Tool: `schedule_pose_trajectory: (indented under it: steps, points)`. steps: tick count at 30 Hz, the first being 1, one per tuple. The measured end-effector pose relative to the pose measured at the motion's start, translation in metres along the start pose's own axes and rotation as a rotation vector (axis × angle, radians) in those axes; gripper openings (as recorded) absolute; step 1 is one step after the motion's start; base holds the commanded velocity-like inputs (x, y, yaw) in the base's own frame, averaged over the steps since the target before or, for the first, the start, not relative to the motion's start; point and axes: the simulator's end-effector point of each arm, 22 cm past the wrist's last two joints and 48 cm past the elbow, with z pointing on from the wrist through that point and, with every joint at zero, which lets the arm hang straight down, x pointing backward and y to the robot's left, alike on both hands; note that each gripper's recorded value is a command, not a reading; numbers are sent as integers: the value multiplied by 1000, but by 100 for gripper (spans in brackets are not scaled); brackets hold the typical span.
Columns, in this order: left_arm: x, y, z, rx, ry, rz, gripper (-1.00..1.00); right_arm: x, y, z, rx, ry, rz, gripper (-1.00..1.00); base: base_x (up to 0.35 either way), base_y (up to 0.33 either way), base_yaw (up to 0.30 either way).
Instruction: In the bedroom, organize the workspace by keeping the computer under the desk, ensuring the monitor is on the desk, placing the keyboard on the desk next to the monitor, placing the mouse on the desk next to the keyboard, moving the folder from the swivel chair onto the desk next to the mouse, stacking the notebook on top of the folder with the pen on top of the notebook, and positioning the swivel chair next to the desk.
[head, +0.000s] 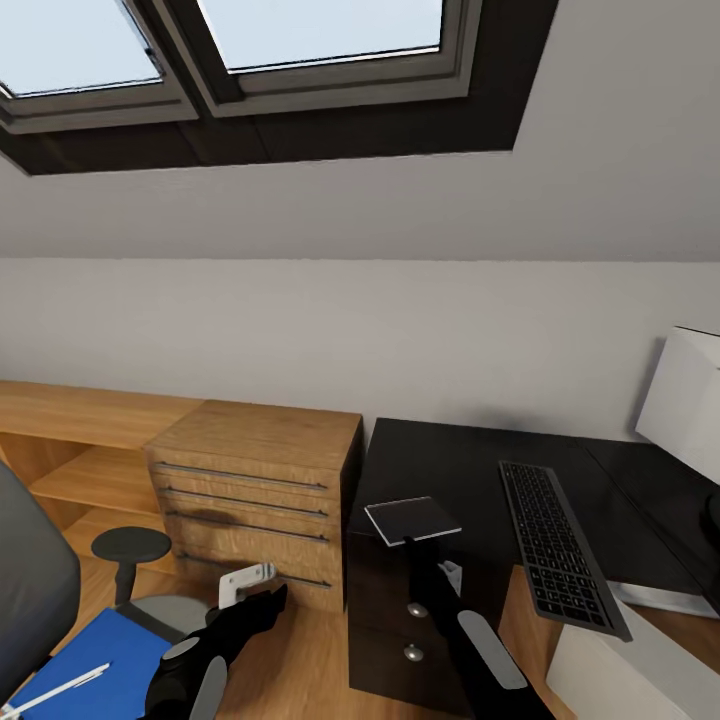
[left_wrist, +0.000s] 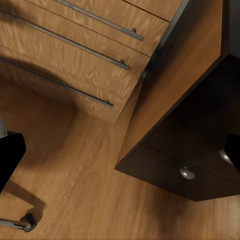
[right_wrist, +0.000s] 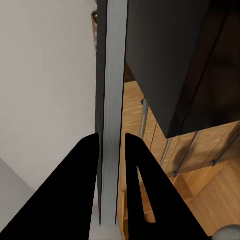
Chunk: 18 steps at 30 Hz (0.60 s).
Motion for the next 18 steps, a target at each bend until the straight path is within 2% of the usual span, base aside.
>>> schedule_pose_trajectory:
  steps: [14,18]
  points:
    - [18,6,12,0,0,0,100,-3,-21,4,0,0,-1,-100,0,0,0]
    - [18,6,12,0,0,0,100,-4,-21,4,-2,1,0,-100,0,0,0]
